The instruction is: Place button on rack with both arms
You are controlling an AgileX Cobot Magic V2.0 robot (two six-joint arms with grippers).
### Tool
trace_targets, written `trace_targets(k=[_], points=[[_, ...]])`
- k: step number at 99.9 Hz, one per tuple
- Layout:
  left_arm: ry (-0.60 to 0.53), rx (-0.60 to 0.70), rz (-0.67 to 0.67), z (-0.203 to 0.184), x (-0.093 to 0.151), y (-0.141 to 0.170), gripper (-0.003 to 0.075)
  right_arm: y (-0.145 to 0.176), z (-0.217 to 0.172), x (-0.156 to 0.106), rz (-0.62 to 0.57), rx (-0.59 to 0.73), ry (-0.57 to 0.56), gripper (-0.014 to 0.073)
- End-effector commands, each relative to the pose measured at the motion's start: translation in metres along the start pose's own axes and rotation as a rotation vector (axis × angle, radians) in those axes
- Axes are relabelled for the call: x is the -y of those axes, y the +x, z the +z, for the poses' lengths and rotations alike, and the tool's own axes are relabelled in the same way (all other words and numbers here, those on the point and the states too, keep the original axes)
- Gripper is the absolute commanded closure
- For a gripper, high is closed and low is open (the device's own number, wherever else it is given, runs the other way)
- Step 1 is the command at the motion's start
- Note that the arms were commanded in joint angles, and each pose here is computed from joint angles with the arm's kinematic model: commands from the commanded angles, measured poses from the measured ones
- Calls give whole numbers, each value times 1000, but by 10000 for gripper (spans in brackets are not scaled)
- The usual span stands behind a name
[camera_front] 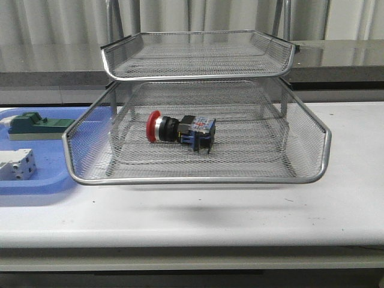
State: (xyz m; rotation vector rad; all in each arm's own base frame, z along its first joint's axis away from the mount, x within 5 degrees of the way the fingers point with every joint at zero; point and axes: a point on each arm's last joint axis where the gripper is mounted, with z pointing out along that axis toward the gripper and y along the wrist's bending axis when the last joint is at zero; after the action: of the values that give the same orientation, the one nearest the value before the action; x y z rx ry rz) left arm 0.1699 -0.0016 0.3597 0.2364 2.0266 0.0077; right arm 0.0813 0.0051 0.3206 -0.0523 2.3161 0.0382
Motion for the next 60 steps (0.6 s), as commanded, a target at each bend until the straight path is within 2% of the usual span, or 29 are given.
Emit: trace_targets(k=[1,37,60], points=[[-55,184,-57,-19,2,4,283,-12,-7,0,-2,87,3,665],[-114,383,-97,-56,21,82,283,-12,-7,0,-2,87,3,665],[-102,495,-134,-72,31,110,283,-12,-7,0,-2,87,3,665]])
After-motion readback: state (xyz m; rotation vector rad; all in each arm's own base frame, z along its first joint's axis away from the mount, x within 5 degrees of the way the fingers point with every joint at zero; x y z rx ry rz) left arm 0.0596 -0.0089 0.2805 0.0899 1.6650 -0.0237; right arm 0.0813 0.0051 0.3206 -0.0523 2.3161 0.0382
